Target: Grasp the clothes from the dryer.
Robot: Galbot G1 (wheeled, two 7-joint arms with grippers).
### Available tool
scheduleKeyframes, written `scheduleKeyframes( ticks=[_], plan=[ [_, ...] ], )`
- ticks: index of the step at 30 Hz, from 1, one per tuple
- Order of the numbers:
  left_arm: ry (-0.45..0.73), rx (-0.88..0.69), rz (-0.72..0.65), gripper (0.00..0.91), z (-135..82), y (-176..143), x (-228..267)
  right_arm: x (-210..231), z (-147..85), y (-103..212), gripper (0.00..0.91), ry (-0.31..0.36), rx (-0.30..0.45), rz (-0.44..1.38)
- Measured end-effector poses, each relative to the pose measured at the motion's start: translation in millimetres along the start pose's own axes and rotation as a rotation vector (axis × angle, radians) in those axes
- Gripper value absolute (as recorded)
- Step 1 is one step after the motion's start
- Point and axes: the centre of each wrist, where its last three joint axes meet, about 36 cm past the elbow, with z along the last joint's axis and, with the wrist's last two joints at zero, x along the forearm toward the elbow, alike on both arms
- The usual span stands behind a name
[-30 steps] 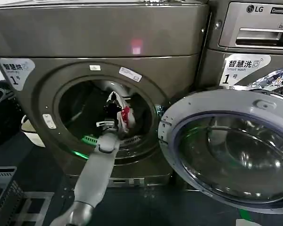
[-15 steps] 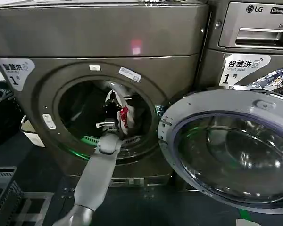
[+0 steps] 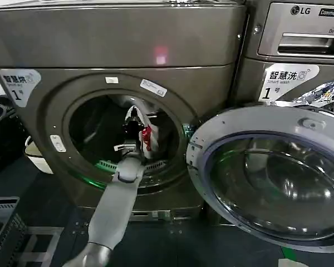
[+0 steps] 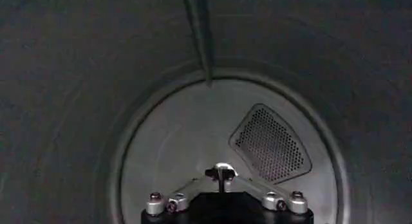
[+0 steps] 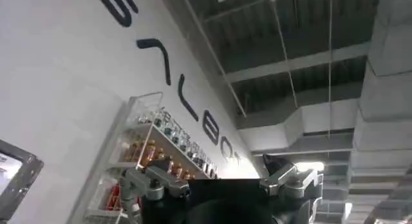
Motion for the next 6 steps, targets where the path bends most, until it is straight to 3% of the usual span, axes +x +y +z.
scheduleKeyframes(
  ticks=[6],
  plan=[
    [0.002, -0.002, 0.001, 0.000, 1.7, 1.1, 3.5, 0.0, -0.4, -0.3, 0.907, 0.001, 0.002, -0.005]
  ],
)
